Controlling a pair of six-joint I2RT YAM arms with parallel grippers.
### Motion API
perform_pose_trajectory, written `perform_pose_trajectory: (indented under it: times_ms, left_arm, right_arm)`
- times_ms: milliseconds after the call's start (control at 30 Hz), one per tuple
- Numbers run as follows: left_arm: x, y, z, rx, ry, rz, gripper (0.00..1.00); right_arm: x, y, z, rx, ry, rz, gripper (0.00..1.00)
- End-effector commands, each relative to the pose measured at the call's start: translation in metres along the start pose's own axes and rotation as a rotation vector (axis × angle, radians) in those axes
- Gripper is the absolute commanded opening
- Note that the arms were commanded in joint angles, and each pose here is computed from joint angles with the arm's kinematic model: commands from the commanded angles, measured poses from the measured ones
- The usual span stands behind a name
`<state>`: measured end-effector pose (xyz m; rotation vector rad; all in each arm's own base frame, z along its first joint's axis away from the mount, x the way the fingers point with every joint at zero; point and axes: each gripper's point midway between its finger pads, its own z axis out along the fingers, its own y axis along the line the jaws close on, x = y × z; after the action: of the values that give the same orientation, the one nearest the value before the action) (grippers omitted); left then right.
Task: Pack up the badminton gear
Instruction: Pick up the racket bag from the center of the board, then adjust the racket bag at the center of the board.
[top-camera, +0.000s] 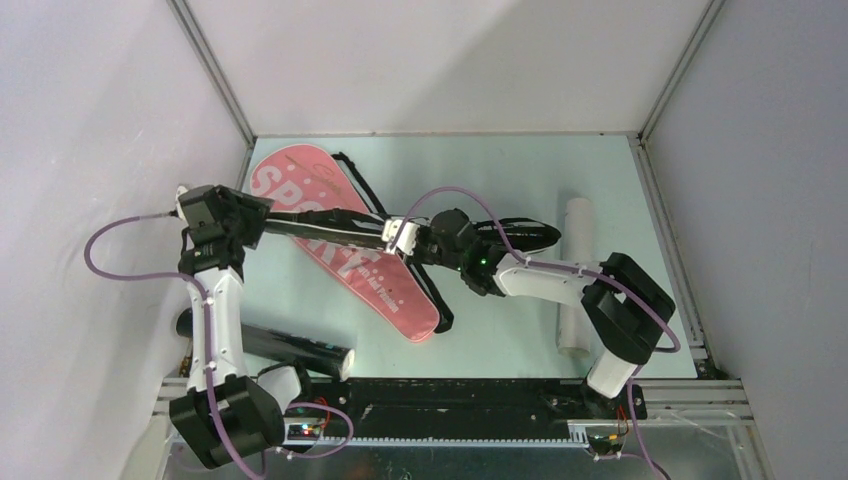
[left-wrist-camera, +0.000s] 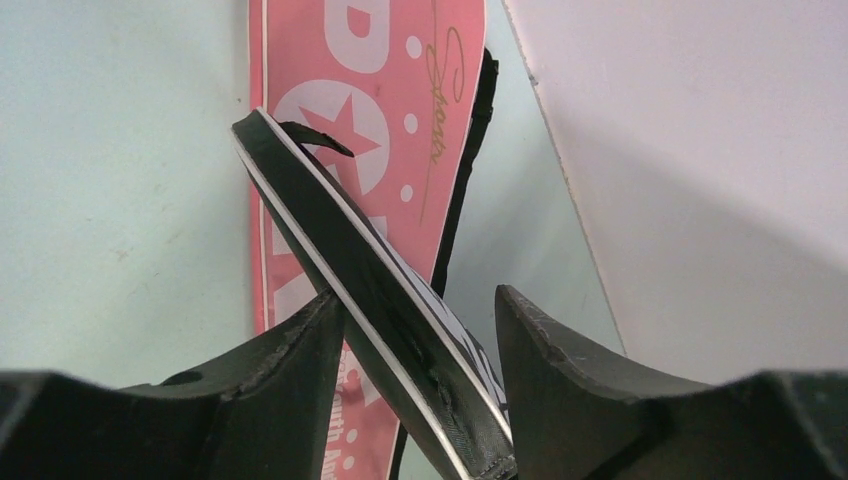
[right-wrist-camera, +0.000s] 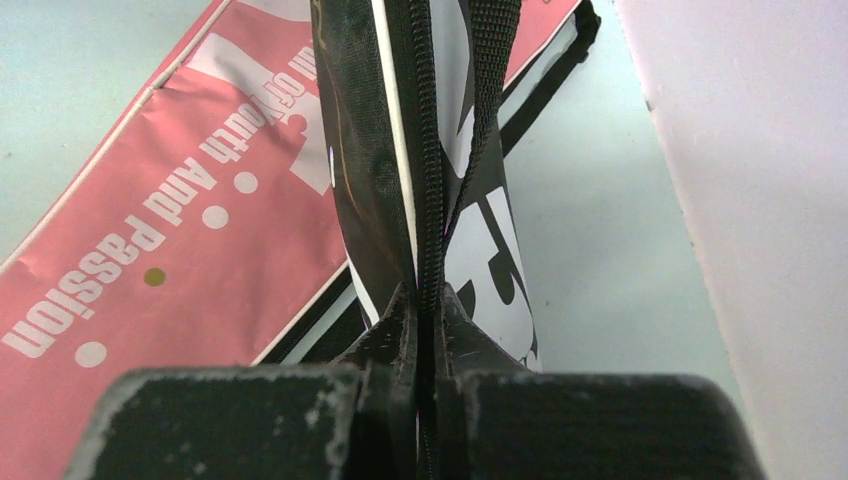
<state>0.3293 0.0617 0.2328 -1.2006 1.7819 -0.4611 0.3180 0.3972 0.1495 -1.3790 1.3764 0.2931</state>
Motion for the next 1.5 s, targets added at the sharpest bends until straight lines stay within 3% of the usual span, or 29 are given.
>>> perform_pose_trajectory:
  times_ms: [0,133,233,400,567,833,1200,1400,1467]
  left_arm:
    - [-0.007,-0.02,-0.001,0.084,-0.008,0.022,0.59]
    - [-0.003,-0.017,0.004,0.078,0.012,0.016,0.58]
    - [-0.001,-0.021,0.007,0.096,0.031,0.016,0.51]
    - [-0.001,-0.027,0.006,0.126,0.033,0.022,0.23]
    - [-0.001,-0.031,0.004,0.154,0.034,0.022,0.03]
    - [0.001,-0.032,0.005,0.163,0.036,-0.006,0.0]
    - [0.003,-0.032,0.004,0.165,0.046,-0.013,0.0]
    - [0.005,-0.03,0.004,0.166,0.049,-0.014,0.0]
    - [0.006,-0.029,0.003,0.165,0.052,-0.012,0.0]
  right_arm:
    - [-0.035,-0.004,-0.01,0.023,-0.122,0.036,0.0]
    - [-0.036,0.002,-0.012,-0.005,-0.132,0.03,0.01]
    - [-0.037,0.006,-0.013,-0.022,-0.144,0.026,0.01]
    - [-0.04,0.009,-0.014,-0.028,-0.158,0.046,0.04]
    - [-0.059,-0.002,-0.025,-0.001,-0.209,0.127,0.21]
    - [-0.077,-0.007,-0.043,-0.039,-0.264,0.219,0.47]
    - [-0.068,-0.019,-0.017,-0.046,-0.228,0.264,0.55]
    - [-0.061,-0.02,0.005,-0.041,-0.191,0.281,0.53]
    - [-0.058,-0.022,0.01,-0.015,-0.184,0.29,0.49]
